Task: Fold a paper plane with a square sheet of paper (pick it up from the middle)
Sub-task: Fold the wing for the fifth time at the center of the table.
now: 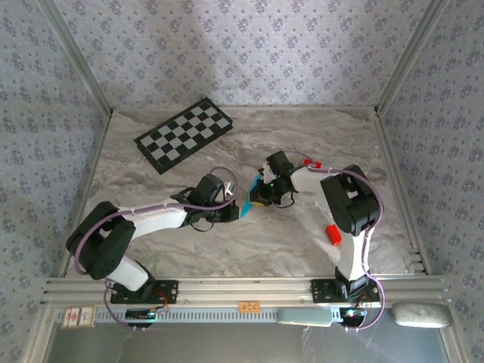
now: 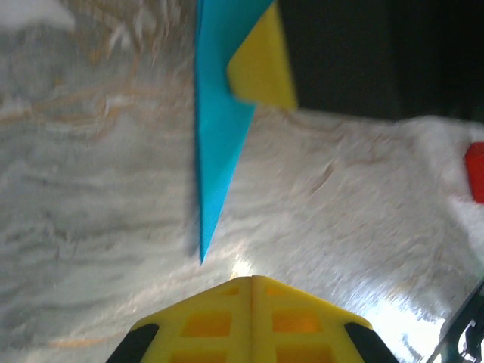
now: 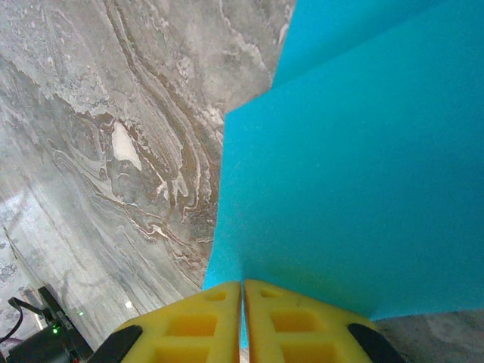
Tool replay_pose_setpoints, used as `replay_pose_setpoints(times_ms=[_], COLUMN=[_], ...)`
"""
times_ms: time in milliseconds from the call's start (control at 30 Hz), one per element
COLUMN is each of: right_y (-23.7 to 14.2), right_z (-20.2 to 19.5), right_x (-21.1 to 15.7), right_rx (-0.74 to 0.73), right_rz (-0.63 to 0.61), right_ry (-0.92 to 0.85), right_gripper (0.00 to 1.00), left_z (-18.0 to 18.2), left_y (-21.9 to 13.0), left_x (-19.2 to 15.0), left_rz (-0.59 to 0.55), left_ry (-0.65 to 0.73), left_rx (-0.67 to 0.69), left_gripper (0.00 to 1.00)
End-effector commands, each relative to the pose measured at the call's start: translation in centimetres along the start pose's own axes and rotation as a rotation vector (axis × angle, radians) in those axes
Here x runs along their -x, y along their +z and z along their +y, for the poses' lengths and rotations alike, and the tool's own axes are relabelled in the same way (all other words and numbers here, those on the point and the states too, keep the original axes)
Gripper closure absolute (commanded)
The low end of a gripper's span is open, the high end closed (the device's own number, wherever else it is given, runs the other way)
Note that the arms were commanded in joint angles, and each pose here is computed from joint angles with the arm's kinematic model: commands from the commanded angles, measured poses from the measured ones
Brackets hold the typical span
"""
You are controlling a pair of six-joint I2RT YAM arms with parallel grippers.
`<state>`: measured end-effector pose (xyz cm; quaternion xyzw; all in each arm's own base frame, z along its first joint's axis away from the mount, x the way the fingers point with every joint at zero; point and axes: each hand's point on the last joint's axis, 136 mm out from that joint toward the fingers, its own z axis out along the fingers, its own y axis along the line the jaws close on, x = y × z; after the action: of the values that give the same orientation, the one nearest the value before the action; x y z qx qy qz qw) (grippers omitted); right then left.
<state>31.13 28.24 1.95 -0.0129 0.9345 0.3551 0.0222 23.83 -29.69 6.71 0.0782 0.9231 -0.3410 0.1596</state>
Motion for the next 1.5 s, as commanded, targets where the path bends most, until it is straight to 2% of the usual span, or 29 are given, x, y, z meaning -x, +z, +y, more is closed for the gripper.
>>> replay_pose_setpoints(times_ms=[0,200,467,667,833,1133,1467], right_y=[1.0,0.7,0.6,-0.6,-2.2,-2.4,-1.4], right_z=[-1.5,-0.5,-0.1,0.8,0.8,-0.9,-2.8], right_x=[-1.8,-1.6,-1.4,0.1,2.4,4.9,4.3], right_rx=[-0.051,-0.015,0.011,0.048,0.021,-0.067,-0.116], right_rz=[0.046,0.038,0.035,-0.014,-0.085,-0.111,-0.077], right_ry=[0.033,0.013,0.007,-0.016,-0.065,-0.1,-0.088], right_gripper=[0.87,0.87,0.87,0.87,0.86,0.86,0.86], left_z=[-0.5,0.0,1.5,4.2,5.8,5.5,3.3], left_y=[0.8,3.4,4.9,5.6,5.4,5.2,4.5], left_x=[1.9,2.3,2.1,-0.7,-2.7,-2.9,-1.1], left_rz=[-0.05,-0.013,0.011,0.102,0.146,0.158,0.12], left_ry=[-0.022,-0.065,-0.095,-0.152,-0.188,-0.183,-0.143], left_rx=[-0.011,0.0,0.05,0.146,0.186,0.18,0.117], left_gripper=[0.96,0.99,1.0,1.0,1.0,1.0,1.0])
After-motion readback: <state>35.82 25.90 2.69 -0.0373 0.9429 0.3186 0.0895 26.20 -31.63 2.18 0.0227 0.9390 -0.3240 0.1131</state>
